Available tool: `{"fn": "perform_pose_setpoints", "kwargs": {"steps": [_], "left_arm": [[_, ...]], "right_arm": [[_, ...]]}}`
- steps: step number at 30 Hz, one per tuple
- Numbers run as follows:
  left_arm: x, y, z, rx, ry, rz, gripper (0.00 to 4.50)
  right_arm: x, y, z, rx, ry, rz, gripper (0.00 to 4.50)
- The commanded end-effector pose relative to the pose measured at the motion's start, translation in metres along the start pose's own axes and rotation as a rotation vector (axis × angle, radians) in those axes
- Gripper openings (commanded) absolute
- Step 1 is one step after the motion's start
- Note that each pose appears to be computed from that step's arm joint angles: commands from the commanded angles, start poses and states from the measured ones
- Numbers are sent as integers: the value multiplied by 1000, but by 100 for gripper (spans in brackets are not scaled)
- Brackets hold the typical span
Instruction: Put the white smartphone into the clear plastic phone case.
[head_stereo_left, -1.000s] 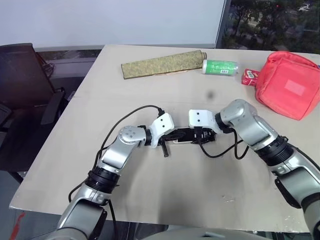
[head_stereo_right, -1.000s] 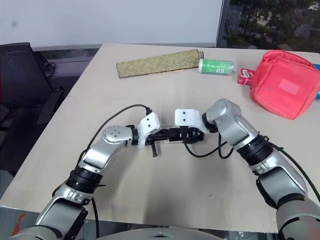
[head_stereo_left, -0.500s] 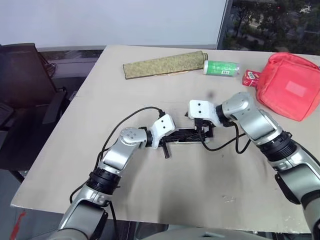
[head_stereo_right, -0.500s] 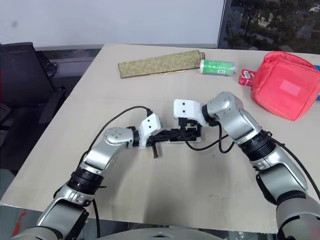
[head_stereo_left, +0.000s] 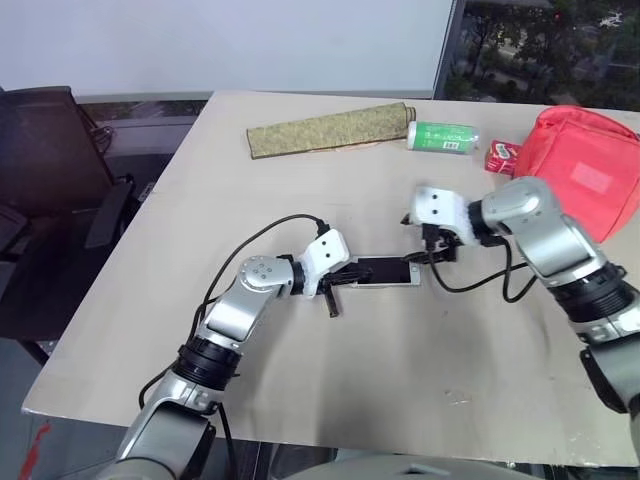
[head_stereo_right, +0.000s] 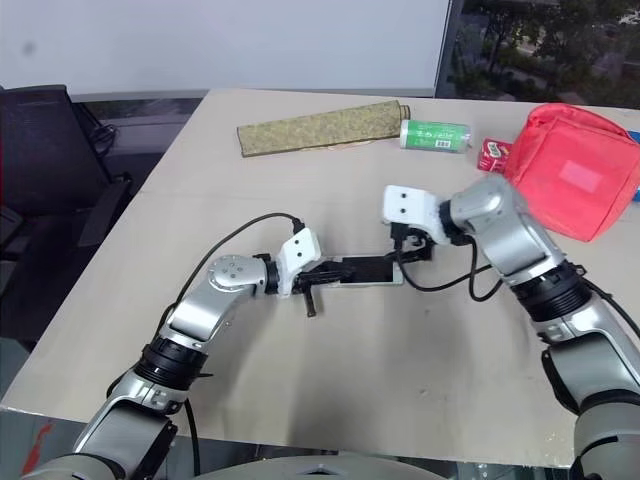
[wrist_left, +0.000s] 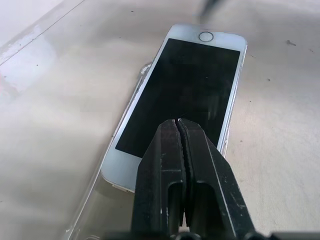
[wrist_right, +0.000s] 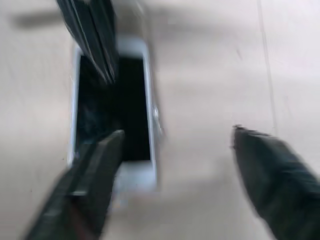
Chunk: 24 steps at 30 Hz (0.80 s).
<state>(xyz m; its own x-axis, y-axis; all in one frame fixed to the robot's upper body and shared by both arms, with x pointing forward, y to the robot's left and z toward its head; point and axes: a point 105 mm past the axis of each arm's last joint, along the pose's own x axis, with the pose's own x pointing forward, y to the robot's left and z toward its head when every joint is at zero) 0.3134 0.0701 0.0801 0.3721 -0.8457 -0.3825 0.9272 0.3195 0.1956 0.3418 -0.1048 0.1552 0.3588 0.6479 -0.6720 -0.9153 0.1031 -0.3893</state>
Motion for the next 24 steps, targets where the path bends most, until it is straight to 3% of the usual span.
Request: {"fn": "perform_pose_setpoints", "kwargs": {"steps": [1,4,5,9,16,21,24], "left_arm": [[-2,-11,-49,-94,165,-10,0],[-4,-8,-48,-88,164,1,0],[-4,-7,-47,-87,163,3,0],[-5,-4,-46,-79,165,10,0],[-6,2,-36,-58,134,36,0],[-14,13,27,-109,-109,77,0],[-32,21,61,-87,-186,89,0]], "right_arm": [[-20,-1,-10,7,35,-22,167],[-22,4,-24,9,102,-9,21],[-21,5,-27,7,116,-8,6],[-7,18,-31,-7,161,34,6],[20,33,-3,-53,103,97,6],[24,33,-6,-57,118,89,6],[22,31,-12,-58,139,78,6]]}}
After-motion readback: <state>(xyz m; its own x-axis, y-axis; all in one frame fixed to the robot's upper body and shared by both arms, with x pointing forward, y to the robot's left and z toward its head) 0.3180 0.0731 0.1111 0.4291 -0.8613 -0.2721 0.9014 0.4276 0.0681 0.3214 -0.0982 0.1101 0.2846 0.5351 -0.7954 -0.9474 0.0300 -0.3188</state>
